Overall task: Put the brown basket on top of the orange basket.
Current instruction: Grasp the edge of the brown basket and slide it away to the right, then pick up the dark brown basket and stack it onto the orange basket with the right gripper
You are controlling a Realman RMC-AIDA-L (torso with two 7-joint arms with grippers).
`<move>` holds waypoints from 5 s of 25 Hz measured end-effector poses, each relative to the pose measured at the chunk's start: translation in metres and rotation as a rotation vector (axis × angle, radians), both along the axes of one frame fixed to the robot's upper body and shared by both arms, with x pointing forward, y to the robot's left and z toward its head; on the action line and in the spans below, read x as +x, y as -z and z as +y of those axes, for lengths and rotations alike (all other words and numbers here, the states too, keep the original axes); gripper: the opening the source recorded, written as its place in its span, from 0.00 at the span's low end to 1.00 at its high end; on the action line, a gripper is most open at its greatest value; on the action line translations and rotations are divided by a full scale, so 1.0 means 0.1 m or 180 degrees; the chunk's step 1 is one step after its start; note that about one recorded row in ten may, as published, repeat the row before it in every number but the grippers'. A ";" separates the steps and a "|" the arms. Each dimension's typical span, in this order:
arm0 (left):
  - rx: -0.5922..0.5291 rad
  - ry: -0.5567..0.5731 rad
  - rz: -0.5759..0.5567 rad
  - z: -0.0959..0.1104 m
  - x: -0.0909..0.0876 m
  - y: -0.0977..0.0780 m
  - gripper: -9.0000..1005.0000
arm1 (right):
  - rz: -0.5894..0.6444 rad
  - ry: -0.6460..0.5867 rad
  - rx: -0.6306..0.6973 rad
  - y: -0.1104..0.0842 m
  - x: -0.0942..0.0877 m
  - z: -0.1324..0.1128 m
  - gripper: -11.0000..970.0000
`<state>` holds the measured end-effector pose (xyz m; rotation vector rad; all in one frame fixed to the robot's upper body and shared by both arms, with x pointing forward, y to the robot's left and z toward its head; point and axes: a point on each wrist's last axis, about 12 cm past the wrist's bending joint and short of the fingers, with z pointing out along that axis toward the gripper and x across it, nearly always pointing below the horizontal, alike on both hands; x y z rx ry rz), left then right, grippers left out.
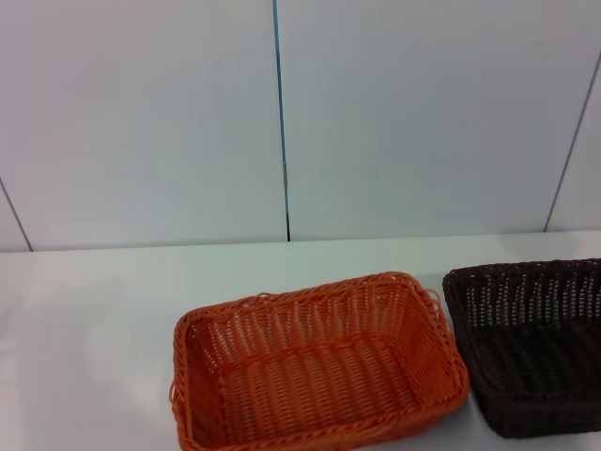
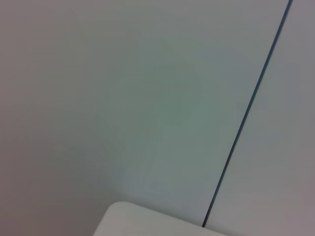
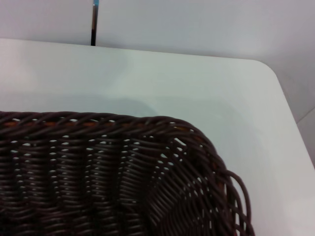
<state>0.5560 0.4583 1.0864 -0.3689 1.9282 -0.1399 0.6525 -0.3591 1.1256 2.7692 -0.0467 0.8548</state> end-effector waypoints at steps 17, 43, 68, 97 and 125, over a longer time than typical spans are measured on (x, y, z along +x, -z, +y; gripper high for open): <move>-0.0041 -0.0057 0.0013 0.02 -0.07 0.05 0.50 | -0.0028 0.0002 -0.0009 0.01 0.00 -0.01 0.34; -0.0066 -0.0041 -0.0011 0.02 -0.09 0.03 0.50 | 0.0059 -0.0106 -0.0168 0.12 -0.02 0.02 0.34; -0.0074 -0.0043 -0.0029 0.04 -0.11 0.02 0.50 | 0.0058 -0.0096 -0.0161 0.12 -0.02 0.02 0.33; -0.0076 -0.0043 -0.0038 0.03 -0.10 0.02 0.50 | 0.0069 0.0008 -0.0027 -0.36 -0.10 -0.30 0.29; -0.0099 0.0003 -0.0076 -0.01 -0.07 -0.01 0.50 | -0.0123 0.0037 0.0340 -0.84 -0.21 -0.50 0.20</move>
